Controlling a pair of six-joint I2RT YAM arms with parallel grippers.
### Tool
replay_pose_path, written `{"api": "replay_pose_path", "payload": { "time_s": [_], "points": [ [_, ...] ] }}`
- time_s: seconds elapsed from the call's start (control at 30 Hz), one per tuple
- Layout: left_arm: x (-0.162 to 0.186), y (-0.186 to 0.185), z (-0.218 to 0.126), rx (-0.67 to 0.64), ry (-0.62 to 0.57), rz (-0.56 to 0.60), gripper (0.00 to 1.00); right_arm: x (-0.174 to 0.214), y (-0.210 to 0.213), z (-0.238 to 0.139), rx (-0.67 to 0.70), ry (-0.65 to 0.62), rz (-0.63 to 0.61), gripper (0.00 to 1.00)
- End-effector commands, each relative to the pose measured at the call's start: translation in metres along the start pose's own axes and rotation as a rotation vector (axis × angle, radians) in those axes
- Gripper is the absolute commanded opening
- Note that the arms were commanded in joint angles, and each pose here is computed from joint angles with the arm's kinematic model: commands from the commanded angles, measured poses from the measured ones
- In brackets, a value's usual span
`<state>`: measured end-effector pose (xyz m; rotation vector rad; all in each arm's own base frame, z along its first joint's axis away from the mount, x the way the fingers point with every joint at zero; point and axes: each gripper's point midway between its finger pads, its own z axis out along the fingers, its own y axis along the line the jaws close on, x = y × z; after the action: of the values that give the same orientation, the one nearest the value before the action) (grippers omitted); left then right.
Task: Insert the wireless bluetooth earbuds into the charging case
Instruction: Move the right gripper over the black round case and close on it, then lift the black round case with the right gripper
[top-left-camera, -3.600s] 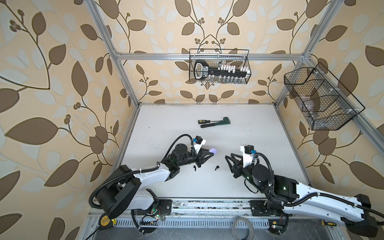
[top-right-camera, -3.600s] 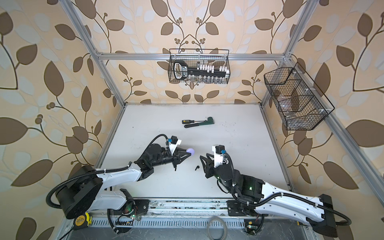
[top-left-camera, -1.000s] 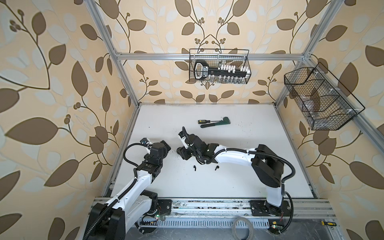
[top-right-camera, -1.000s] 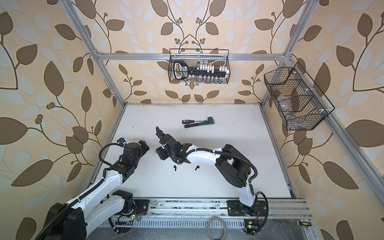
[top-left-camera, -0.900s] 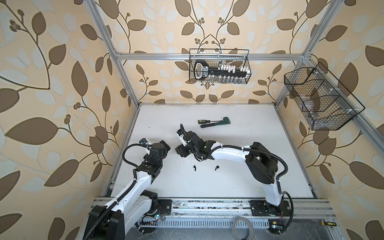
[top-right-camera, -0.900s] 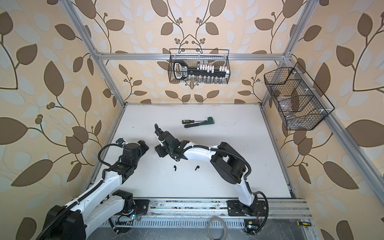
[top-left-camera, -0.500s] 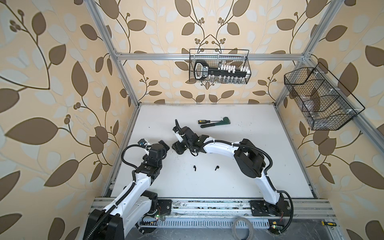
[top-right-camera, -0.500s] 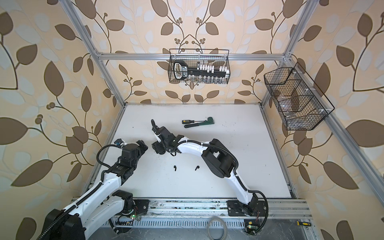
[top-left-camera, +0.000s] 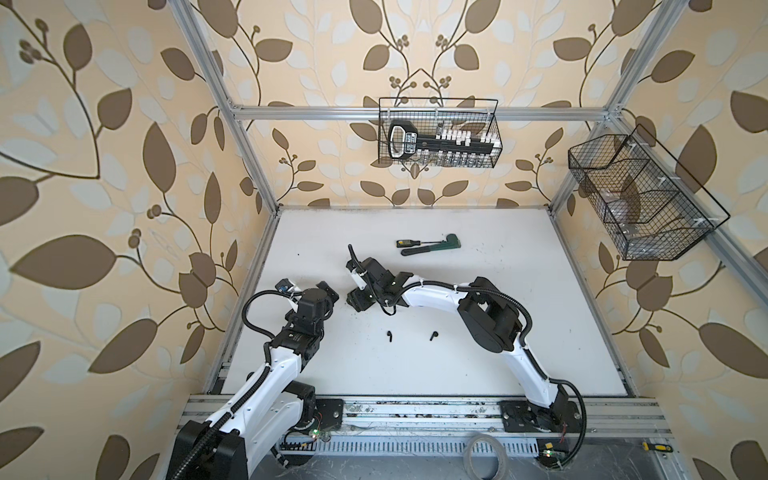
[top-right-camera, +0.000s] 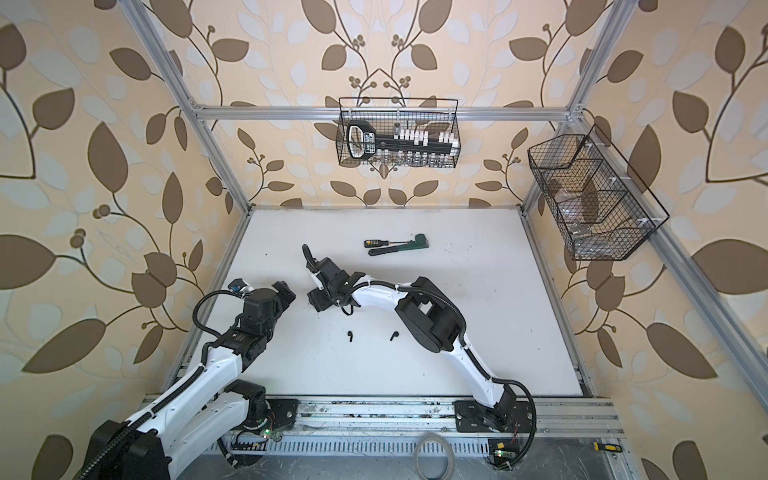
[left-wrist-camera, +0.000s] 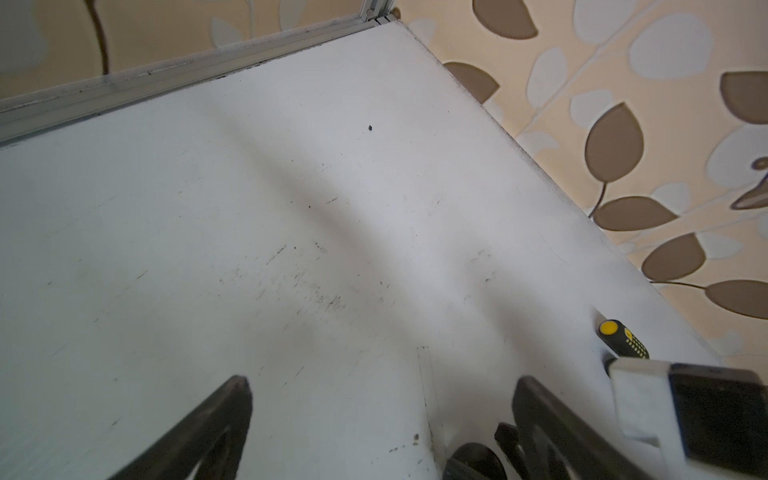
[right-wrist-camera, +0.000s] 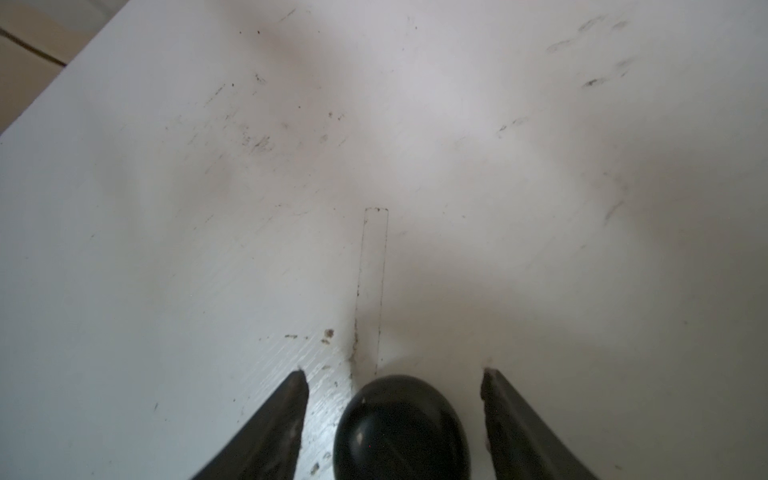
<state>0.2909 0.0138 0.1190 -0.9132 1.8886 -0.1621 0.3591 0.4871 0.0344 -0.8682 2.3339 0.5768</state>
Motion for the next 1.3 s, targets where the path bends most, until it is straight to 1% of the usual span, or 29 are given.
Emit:
{"api": "replay_pose_path", "payload": {
  "time_s": [0.0, 0.27, 0.5, 0.57, 0.67, 0.7, 0.73, 0.8, 0.9, 1.03, 1.17, 1.27],
  "points": [
    [-0.007, 0.003, 0.0, -0.014, -0.031, -0.019, 0.99, 0.022, -0.002, 0.006, 0.015, 0.041, -0.004, 0.64],
    [-0.006, 0.002, 0.0, -0.009, -0.028, -0.018, 0.99, 0.038, -0.01, -0.002, 0.088, 0.039, 0.002, 0.55],
    [-0.005, 0.002, 0.001, -0.006, -0.023, -0.017, 0.99, 0.052, -0.007, -0.026, 0.161, -0.014, 0.051, 0.46],
    [-0.004, 0.002, 0.002, -0.006, -0.021, -0.016, 0.99, 0.057, -0.011, -0.036, 0.199, -0.034, 0.101, 0.46],
    [-0.005, 0.002, 0.001, -0.005, -0.022, -0.017, 0.99, 0.067, -0.02, -0.05, 0.219, -0.062, 0.188, 0.46],
    [-0.005, 0.001, 0.001, -0.004, -0.022, -0.017, 0.99, 0.067, -0.021, -0.054, 0.221, -0.075, 0.208, 0.46],
    [-0.005, 0.001, 0.001, -0.002, -0.021, -0.017, 0.99, 0.079, -0.026, -0.057, 0.237, -0.063, 0.224, 0.46],
    [-0.005, 0.0, 0.001, 0.0, -0.02, -0.018, 0.99, 0.086, -0.032, -0.064, 0.257, -0.071, 0.25, 0.47],
    [-0.004, 0.0, 0.001, 0.003, -0.018, -0.018, 0.99, 0.095, -0.043, -0.069, 0.279, -0.067, 0.284, 0.47],
    [-0.005, 0.0, 0.001, 0.001, -0.022, -0.018, 0.99, 0.111, -0.061, -0.069, 0.293, -0.058, 0.36, 0.48],
    [-0.006, 0.0, 0.0, 0.003, -0.024, -0.017, 0.99, 0.116, -0.059, -0.067, 0.265, -0.058, 0.379, 0.52],
    [-0.006, 0.0, 0.0, 0.004, -0.026, -0.019, 0.99, 0.117, -0.052, -0.066, 0.252, -0.053, 0.37, 0.58]
  ]
}}
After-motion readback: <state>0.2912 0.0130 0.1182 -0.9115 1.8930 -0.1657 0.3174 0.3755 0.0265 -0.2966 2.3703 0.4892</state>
